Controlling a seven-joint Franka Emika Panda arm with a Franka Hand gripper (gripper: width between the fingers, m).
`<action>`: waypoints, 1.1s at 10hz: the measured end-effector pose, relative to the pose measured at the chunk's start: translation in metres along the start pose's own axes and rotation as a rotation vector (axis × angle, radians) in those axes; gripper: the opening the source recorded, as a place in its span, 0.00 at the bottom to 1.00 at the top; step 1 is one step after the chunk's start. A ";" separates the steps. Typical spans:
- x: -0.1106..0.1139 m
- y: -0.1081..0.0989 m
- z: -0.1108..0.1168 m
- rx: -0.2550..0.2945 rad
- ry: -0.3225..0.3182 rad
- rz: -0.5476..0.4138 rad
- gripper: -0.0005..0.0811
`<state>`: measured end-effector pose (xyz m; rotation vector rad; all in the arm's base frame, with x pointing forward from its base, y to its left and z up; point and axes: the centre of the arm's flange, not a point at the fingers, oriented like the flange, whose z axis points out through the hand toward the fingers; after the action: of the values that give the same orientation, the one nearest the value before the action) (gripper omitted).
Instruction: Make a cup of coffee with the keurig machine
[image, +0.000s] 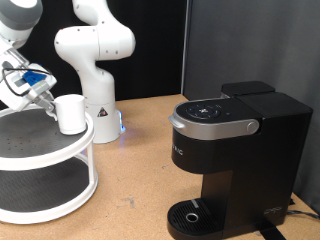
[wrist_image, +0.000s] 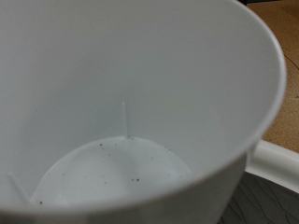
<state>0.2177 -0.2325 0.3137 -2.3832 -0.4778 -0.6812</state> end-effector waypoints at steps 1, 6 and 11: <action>0.001 -0.001 0.000 0.000 0.002 0.002 0.09; 0.014 -0.011 -0.011 0.000 0.031 0.056 0.09; 0.034 -0.038 -0.029 0.019 -0.016 0.126 0.09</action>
<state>0.2167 -0.2169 0.3706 -2.3799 -0.3365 -0.5987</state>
